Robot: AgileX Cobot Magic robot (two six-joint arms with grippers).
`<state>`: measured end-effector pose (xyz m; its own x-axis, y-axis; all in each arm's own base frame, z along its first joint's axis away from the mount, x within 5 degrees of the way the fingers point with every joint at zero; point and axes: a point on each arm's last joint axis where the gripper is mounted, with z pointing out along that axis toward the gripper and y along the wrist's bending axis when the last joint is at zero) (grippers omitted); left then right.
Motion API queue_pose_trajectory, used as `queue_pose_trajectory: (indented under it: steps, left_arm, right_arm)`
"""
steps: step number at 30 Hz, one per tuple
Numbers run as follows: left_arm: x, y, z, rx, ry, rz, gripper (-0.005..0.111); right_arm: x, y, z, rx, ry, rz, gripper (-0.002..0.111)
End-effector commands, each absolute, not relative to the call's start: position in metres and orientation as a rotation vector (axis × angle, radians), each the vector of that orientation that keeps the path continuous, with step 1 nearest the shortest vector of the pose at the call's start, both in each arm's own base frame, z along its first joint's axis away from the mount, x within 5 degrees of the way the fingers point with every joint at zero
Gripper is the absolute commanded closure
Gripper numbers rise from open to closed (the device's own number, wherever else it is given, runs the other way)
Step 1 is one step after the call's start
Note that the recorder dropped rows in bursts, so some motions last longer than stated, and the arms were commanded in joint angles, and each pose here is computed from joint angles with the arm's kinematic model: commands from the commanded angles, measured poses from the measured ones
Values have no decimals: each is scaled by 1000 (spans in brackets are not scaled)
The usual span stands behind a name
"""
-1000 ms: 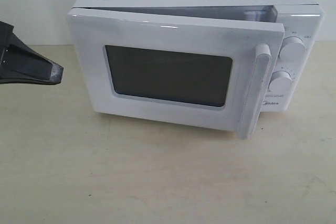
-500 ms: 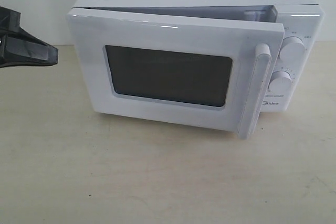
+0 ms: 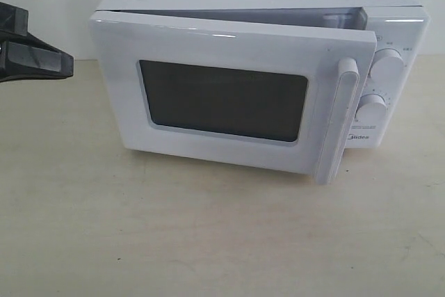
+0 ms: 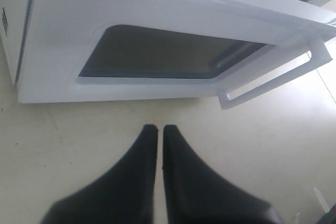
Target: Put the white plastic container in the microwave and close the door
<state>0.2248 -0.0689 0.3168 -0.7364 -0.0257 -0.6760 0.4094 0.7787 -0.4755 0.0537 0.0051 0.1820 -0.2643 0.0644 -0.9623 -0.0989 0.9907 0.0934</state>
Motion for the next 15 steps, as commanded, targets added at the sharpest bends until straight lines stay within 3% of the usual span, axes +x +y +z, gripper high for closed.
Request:
queue_pose_trajectory:
  steps: [1, 5, 15]
  left_arm:
    - [226, -69, 317, 280, 2268, -813, 102]
    - [226, -69, 317, 280, 2268, -813, 102]
    - [226, -69, 317, 280, 2268, -813, 102]
  right_arm:
    - [54, 5, 183, -30, 1822, 147, 108]
    - [52, 5, 201, -11, 1773, 180, 108]
    - [15, 1, 320, 54, 1405, 327, 108]
